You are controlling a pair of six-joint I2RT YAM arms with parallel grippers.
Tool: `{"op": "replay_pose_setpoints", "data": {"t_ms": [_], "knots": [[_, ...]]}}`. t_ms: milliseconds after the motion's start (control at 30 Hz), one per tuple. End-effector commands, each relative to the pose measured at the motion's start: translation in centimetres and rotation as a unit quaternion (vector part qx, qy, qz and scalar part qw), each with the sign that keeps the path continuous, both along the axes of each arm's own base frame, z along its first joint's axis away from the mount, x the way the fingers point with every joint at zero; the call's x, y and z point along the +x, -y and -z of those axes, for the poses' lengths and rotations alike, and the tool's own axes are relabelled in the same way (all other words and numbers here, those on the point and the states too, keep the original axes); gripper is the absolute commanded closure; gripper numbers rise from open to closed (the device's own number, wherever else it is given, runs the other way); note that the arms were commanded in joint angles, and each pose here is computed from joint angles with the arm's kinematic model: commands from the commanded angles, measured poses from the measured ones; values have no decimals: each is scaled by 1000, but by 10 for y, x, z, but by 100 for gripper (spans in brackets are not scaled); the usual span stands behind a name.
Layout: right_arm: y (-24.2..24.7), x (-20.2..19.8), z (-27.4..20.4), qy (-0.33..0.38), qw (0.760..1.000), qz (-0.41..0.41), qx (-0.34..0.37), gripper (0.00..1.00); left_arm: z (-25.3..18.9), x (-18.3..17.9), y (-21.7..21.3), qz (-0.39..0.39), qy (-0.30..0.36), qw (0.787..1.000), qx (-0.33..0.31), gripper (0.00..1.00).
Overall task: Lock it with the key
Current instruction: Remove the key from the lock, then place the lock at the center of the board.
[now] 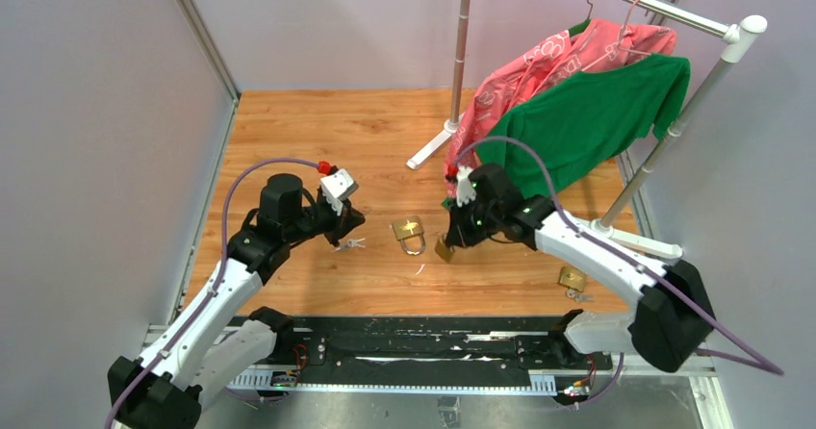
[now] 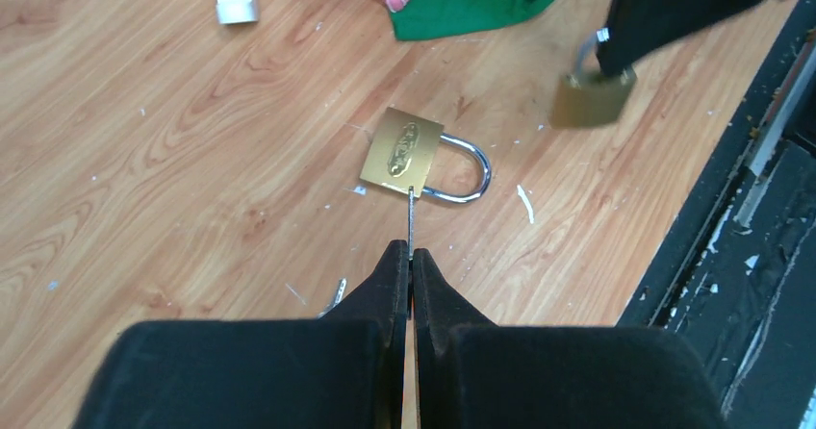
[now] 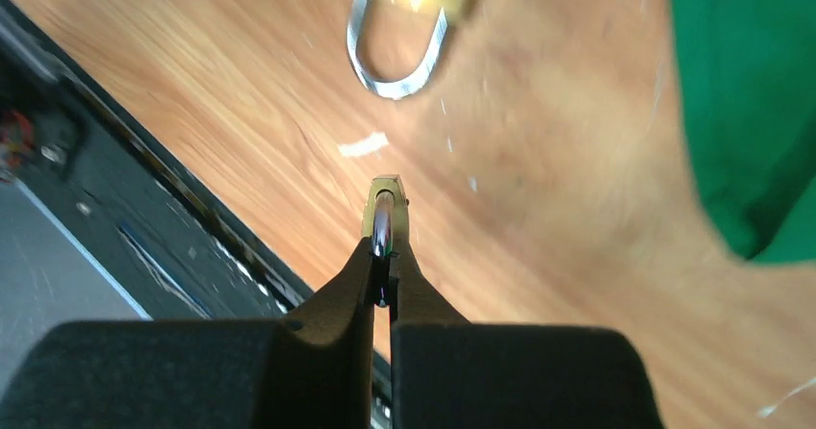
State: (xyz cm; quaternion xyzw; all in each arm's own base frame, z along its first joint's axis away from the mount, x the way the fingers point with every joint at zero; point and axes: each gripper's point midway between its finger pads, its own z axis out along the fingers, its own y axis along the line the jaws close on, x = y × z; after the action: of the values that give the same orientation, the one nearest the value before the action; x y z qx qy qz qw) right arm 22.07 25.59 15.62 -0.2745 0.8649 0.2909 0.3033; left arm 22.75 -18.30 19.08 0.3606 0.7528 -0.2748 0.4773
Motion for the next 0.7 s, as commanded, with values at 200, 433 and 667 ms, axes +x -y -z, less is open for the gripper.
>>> {"op": "replay_pose_setpoints", "data": {"t_ms": [200,433,667], "knots": [[-10,-32,73,-179,983,30,-25,100,0,4,-7,-25,37,999,-9,100],[0,-23,91,-186,980,56,-45,99,1,3,-8,-20,39,999,-1,100],[18,-22,104,-190,974,72,-95,73,6,3,-10,3,57,998,30,100]]}}
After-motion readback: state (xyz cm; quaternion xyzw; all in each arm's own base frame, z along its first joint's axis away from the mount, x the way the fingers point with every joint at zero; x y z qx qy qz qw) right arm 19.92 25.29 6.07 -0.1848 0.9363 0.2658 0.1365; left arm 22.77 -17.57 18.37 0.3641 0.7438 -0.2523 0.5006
